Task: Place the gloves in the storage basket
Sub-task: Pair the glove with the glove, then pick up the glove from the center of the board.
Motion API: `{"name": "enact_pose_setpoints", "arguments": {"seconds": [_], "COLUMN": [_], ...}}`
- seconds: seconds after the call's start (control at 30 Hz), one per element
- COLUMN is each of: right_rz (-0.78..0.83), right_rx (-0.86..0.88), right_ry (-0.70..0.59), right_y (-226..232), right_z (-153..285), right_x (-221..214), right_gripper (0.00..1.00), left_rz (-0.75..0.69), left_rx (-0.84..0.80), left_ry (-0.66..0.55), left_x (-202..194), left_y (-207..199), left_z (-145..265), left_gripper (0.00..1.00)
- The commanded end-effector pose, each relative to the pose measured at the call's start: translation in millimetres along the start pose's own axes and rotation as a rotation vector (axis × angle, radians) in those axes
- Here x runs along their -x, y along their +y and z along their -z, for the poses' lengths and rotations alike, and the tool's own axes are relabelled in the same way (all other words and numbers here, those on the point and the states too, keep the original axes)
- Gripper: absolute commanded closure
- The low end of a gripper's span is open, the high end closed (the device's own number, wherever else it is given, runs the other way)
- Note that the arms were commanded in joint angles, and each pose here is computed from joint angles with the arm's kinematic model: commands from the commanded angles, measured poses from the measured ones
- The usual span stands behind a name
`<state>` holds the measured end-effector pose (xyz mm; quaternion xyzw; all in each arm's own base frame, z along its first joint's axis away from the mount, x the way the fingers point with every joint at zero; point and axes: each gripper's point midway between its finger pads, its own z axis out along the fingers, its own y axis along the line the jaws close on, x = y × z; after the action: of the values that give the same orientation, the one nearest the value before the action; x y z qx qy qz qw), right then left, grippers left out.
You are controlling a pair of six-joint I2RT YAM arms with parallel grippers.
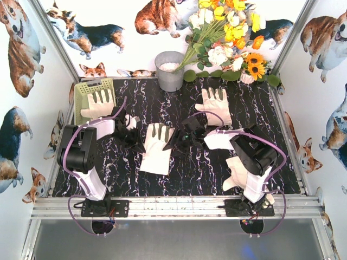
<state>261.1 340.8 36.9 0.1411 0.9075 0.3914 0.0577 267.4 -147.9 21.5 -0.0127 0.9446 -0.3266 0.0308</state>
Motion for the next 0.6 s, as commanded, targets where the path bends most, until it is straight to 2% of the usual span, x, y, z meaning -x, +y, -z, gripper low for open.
{"name": "enact_pose_setpoints", "arguments": {"seconds": [0.0,0.2,0.33,0.5,0.57], "right_rz": [0.001,0.024,0.034,0.049,0.051], "right_rx": [0.002,0.047,0.047,0.065,0.064], "right_ry": [0.008,0.031,0.034,0.04,0.039], "right_y": [-5.7,5.8,7.9,13.1,14.3], "right_z": [-11.7,-19.0,-20.3,-21.7,-21.8], "right_x": [-6.0,-9.7,-8.7,-7.9,-7.1], "right_gripper": [0.44,0.46,0.52,0.74,0.87], "left_rz": [0.001,0.004,0.009,0.001,-0.016], "left_rx": [0.063,0.065,0.059,0.031,-0.002], "left_ry": [0.01,0.011,0.009,0.0,-0.011], "left_x": [-6.7,-7.8,-9.2,-9.3,-7.4], "left_y": [15.7,16.2,15.2,8.5,1.2], "left_z": [-7.1,-7.4,-7.3,-5.3,-3.0], "left_gripper": [0.87,0.88,0.88,0.87,0.8]}}
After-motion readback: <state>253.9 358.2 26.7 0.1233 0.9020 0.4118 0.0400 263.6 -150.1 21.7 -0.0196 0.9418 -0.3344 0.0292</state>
